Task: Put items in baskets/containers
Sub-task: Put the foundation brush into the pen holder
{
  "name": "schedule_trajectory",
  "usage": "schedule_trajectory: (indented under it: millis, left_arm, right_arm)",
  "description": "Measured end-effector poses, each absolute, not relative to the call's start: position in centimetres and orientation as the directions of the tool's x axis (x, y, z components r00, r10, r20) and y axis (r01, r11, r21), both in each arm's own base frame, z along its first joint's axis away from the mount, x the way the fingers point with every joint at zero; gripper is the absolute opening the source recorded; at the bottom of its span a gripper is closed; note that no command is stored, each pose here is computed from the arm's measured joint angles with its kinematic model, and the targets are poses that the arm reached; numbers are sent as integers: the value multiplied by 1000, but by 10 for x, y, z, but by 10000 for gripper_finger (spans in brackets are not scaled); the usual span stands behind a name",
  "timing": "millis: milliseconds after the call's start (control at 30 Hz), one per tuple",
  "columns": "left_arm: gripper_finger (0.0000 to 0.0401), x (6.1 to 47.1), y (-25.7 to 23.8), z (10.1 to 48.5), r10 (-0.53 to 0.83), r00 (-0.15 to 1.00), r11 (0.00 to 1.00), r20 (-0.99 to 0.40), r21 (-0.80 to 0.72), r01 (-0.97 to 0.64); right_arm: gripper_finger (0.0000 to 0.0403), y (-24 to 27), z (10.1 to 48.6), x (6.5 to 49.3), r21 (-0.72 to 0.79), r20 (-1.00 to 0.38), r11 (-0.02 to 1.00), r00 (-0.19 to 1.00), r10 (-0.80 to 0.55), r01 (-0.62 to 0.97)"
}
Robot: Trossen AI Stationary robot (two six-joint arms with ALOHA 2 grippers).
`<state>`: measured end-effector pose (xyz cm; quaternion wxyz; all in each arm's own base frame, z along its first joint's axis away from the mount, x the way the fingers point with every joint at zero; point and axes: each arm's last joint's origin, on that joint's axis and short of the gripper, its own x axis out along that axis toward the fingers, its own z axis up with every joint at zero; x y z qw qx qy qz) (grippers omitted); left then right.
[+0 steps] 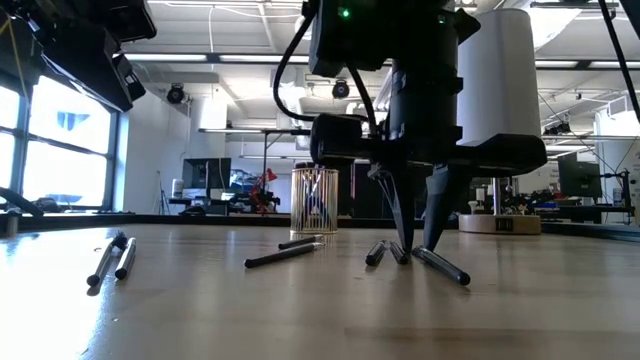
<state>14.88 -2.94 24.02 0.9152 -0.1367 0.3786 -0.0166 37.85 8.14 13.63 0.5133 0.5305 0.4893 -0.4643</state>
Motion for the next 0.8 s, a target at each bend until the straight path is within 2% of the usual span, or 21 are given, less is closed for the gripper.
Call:
schedule_trajectory:
  millis: [133, 300, 467, 567, 800]
  left_arm:
    - [0, 149, -29, 240, -135, 712, 959, -689, -271, -81]
    - [0, 149, -29, 240, -135, 712, 959, -689, -271, -81]
    - [0, 149, -29, 240, -135, 711, 957, -690, -276, -86]
    - [0, 149, -29, 240, -135, 711, 957, -690, -276, -86]
    - [0, 151, -30, 242, -131, 733, 955, -667, -284, -88]
  right_arm:
    - [67, 82, 136, 379, 96, -995, 22, 95, 38, 995]
    - [10, 83, 135, 379, 105, -994, 58, 104, 20, 993]
    - [5, 87, 144, 373, 112, -992, 84, 117, -55, 990]
    - [4, 89, 168, 361, 121, -978, 112, 138, -159, 986]
    - [2, 79, 234, 323, 75, -899, 280, 186, -397, 957]
